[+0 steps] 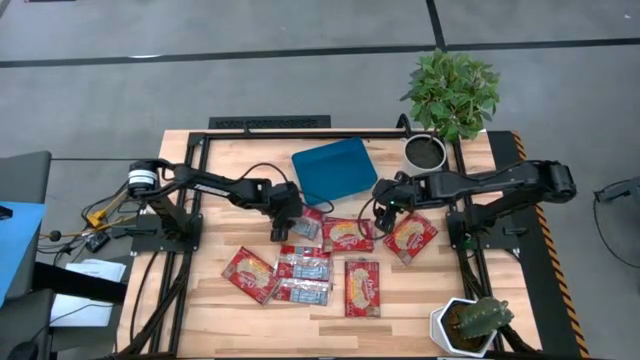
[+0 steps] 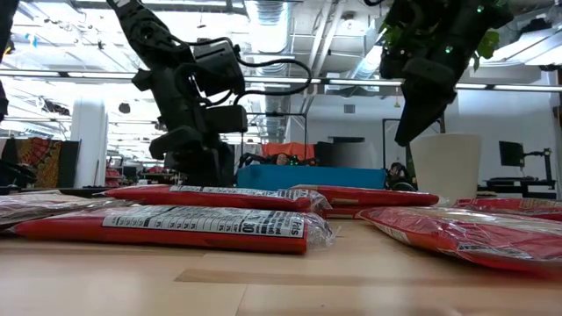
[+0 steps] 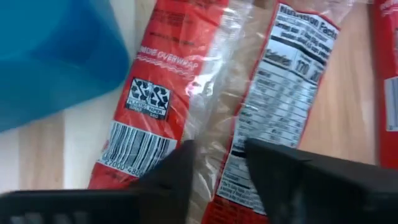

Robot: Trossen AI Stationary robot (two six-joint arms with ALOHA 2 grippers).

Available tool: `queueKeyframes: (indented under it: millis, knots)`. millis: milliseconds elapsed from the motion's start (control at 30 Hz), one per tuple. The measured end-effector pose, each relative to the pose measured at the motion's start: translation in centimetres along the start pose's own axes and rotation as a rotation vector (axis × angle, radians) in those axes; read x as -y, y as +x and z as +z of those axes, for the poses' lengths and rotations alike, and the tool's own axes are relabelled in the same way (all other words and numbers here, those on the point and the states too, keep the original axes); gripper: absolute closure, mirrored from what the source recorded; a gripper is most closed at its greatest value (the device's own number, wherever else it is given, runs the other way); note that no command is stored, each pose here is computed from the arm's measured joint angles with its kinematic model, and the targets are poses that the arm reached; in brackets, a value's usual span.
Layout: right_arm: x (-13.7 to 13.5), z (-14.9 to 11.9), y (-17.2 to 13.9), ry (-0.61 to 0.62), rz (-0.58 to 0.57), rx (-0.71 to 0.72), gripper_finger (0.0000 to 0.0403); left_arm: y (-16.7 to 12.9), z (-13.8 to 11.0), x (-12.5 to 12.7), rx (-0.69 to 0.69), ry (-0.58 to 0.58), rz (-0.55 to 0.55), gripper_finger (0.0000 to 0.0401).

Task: Sort popcorn bags into baskets
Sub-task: Put the red popcorn bag into the blue bin

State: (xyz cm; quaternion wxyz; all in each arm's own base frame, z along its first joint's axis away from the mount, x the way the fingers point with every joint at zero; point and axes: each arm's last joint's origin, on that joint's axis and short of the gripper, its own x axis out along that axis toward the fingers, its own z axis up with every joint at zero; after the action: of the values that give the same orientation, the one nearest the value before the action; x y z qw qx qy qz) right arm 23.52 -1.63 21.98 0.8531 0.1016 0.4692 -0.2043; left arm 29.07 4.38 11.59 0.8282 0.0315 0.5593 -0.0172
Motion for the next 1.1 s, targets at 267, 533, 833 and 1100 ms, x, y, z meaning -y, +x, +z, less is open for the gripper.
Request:
queueKeyframes:
  millis: [267, 533, 833, 1100]
  knots:
    - [-0.3, 0.0, -0.2, 0.013, 0.017, 0.011, 0.0154, -1.1, -0.6, 0.7, -0.037, -0.128, -0.036, 0.0398]
    - [-0.4, -0.1, -0.2, 0.016, 0.040, 0.001, 0.0154, -7.2, -1.0, 2.5, 0.032, -0.314, -0.134, 0.0401]
    - [-0.4, 0.0, -0.2, -0.001, 0.041, 0.004, 0.0154, -12.4, -1.2, 2.1, 0.240, -0.448, 0.027, 0.0400]
    - [-0.4, 0.0, -0.2, -0.026, 0.041, 0.005, 0.0154, -12.8, -1.4, 2.3, 0.232, -0.381, 0.020, 0.0390]
